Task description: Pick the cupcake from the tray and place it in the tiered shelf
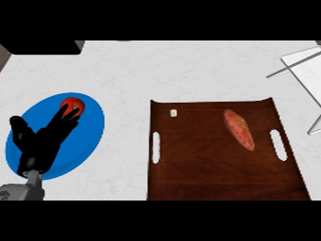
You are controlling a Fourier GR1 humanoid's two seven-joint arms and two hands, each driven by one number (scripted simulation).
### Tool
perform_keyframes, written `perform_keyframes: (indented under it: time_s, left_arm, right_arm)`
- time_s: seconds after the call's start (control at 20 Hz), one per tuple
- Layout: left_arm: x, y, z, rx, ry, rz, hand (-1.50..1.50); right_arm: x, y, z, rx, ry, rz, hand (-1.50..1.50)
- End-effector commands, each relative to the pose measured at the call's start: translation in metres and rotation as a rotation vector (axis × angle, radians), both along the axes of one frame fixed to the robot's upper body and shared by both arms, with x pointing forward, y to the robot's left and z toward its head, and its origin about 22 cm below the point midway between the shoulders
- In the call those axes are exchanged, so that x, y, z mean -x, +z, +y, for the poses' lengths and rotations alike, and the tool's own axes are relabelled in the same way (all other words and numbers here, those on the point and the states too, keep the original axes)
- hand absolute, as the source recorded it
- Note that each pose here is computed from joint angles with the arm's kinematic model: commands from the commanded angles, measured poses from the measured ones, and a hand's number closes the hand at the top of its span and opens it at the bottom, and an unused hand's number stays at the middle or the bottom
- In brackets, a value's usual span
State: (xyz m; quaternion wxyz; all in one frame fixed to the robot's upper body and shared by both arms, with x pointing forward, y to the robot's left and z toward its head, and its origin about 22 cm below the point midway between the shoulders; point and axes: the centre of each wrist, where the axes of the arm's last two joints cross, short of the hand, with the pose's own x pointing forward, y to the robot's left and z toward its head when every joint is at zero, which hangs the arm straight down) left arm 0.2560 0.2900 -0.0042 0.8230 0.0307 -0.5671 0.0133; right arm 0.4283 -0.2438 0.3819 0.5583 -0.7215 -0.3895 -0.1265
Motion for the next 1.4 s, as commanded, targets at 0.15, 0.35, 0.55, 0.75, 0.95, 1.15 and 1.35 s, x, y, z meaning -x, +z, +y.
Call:
perform_keyframes:
  time_s: [0.15, 0.35, 0.55, 0.75, 0.95, 1.15, 1.35]
  left_arm:
    - [0.01, -0.017, 0.01, -0.005, 0.032, 0.094, 0.0]
    - [0.0, -0.021, 0.005, 0.003, 0.012, 0.082, 0.0]
    - [0.009, -0.009, -0.013, -0.006, 0.034, 0.082, 0.0]
    - [0.02, -0.027, -0.003, -0.008, 0.026, 0.092, 0.0]
    - [0.004, -0.018, -0.007, -0.002, 0.02, 0.083, 0.0]
    - [-0.003, -0.011, 0.01, 0.007, 0.009, 0.084, 0.0]
    - [0.013, -0.028, -0.012, -0.006, 0.016, 0.088, 0.0]
  right_arm:
    - [0.001, -0.005, -0.039, -0.123, -0.095, 0.055, 1.5]
    - [0.009, 0.012, -0.075, -0.158, -0.054, 0.108, 1.5]
    - [0.009, -0.009, -0.075, -0.13, -0.073, 0.152, 1.5]
    - [0.008, -0.037, -0.106, -0.116, -0.09, 0.161, 1.5]
    - [0.007, -0.042, -0.117, -0.112, -0.095, 0.138, 1.5]
    - [0.019, -0.031, -0.149, -0.107, -0.105, 0.168, 1.5]
    - [0.012, -0.037, -0.14, -0.074, -0.078, 0.143, 1.5]
